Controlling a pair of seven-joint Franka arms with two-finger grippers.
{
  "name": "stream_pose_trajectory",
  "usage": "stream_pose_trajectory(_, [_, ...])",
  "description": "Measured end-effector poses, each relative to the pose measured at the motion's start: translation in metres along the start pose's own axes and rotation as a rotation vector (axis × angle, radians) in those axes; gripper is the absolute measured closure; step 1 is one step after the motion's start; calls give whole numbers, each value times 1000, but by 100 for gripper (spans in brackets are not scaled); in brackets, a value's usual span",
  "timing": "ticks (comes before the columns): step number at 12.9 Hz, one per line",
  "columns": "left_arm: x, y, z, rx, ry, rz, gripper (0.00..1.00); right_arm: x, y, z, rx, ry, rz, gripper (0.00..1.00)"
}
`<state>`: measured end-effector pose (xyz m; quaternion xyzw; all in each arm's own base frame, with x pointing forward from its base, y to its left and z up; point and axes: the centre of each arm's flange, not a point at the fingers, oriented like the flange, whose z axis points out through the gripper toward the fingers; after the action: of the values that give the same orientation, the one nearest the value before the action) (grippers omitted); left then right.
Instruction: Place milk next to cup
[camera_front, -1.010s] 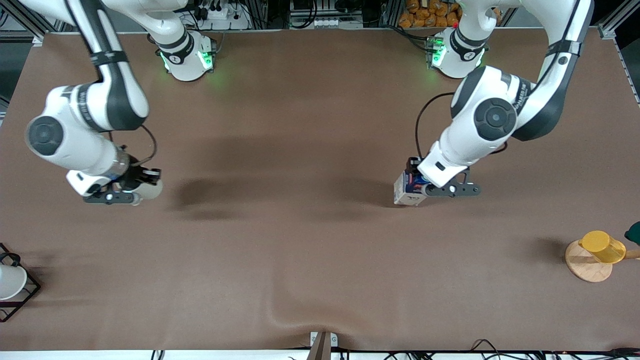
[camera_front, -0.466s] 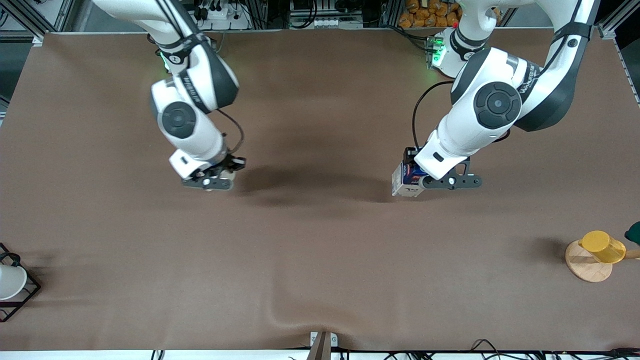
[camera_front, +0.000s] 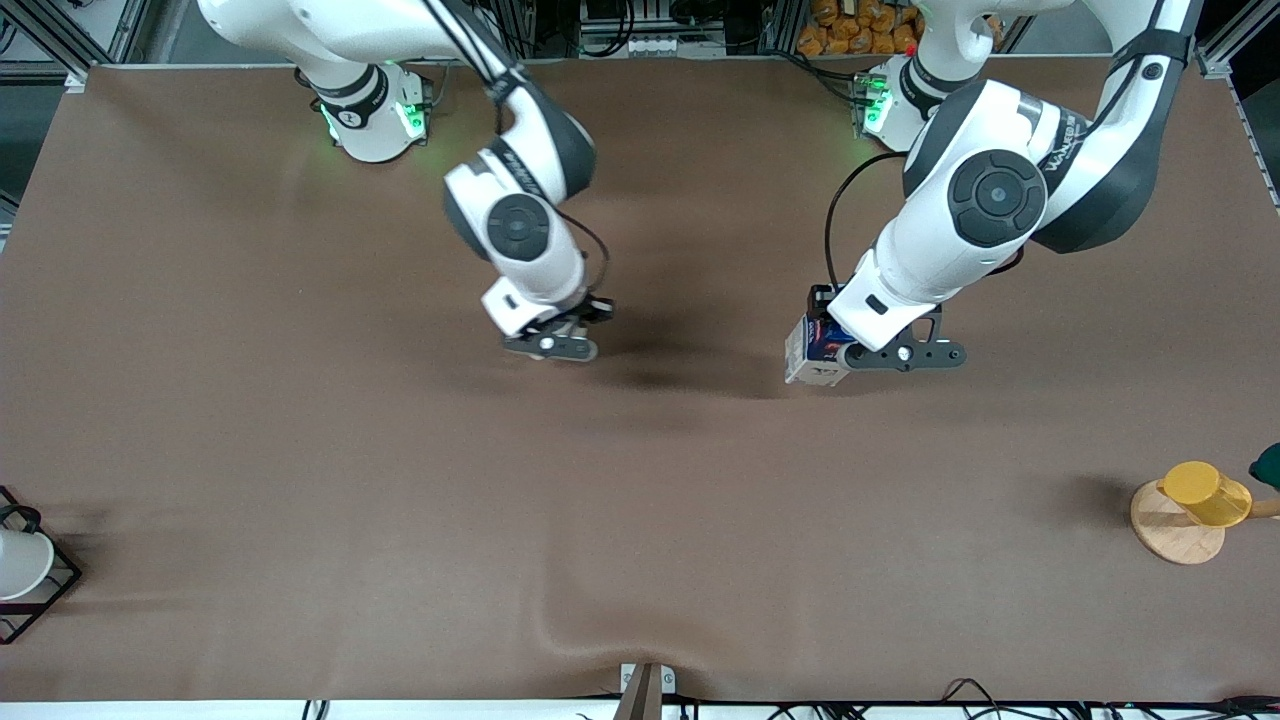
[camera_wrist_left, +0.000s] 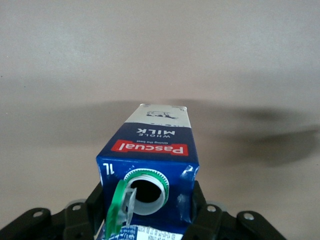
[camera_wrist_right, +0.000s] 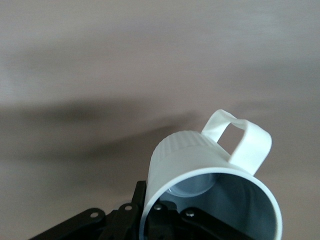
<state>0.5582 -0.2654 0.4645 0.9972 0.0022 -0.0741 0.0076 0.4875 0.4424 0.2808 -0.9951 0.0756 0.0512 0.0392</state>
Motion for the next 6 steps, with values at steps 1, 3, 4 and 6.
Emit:
stream_pose_trajectory(1, [0, 0, -1, 1, -2, 0, 32, 1, -11, 15, 28, 28, -2, 96])
stream_pose_trajectory(3, [-1, 0, -1, 3, -5, -2, 31, 7, -16, 45, 42, 46, -1, 96])
stream_pose_trajectory(4, [-1, -1, -1, 4, -6, -4, 31, 9, -17, 49, 40, 44, 0, 96])
stream_pose_trajectory(6, [0, -4, -1, 4, -8, -11, 31, 10, -17, 49, 34, 40, 1, 96])
